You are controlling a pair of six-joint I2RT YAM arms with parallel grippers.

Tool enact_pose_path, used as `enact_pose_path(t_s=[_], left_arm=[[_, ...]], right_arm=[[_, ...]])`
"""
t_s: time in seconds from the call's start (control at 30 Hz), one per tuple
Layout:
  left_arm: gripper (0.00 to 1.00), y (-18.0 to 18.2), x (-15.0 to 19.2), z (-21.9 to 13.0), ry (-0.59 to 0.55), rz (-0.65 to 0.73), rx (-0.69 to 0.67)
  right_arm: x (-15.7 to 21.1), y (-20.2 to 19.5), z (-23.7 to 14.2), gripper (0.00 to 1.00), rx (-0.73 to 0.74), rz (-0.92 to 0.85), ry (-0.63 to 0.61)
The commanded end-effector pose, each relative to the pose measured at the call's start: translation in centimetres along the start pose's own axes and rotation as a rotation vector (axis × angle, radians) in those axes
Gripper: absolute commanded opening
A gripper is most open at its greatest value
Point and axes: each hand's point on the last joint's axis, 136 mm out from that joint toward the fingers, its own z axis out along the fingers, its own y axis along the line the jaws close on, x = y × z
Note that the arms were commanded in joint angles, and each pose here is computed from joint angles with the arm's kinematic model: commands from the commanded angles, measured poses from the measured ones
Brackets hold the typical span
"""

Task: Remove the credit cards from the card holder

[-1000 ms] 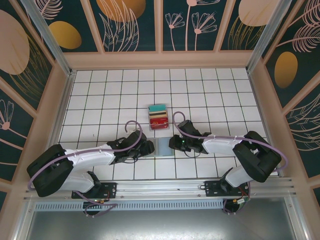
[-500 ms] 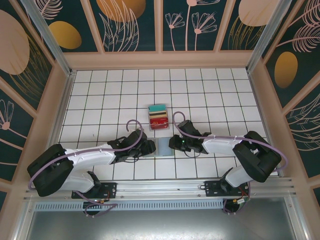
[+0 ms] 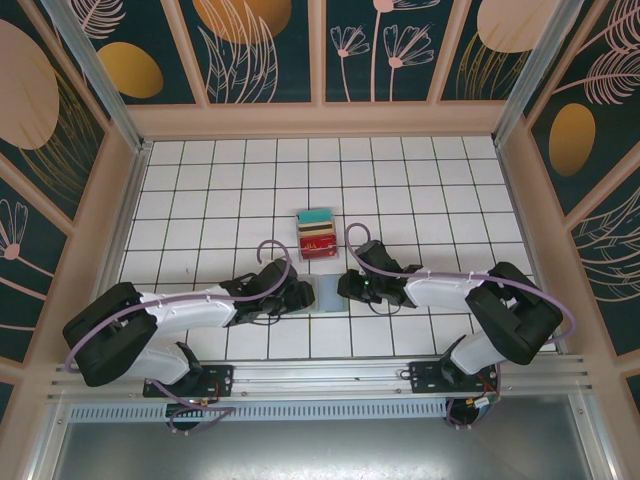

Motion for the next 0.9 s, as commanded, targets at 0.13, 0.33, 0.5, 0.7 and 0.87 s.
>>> enact_pose_path(t_s=[0.13,0.33,0.5,0.7,0.87], left_arm=[[0.58,-2.2,0.3,0.3,0.036,0.039,0.070],[0.80,-3.4,-0.3,-0.4,0.018,0.061,0.094],[0.88,-5.2,-0.4,-0.8,0.022,0.083,0.158],[0.87,-5.5,-0.3,-0.8,0.027,0.086,0.162],[0.85,-3.9,-0.7,-1.4,-0.010,0.072,0.097]], right_arm=[[1.3,-0.5,0.8,0.26,0.019,0.005,0.045],[1.3,-0.4,0.9,0.26,0.019,0.006,0.045],[1.2,-0.4,1.0,0.26,0.021,0.007,0.046],[1.1,-0.5,0.9,0.27,0.031,0.012,0.039],[0.4,-0.8,0.2,0.30,0.056,0.016,0.006]])
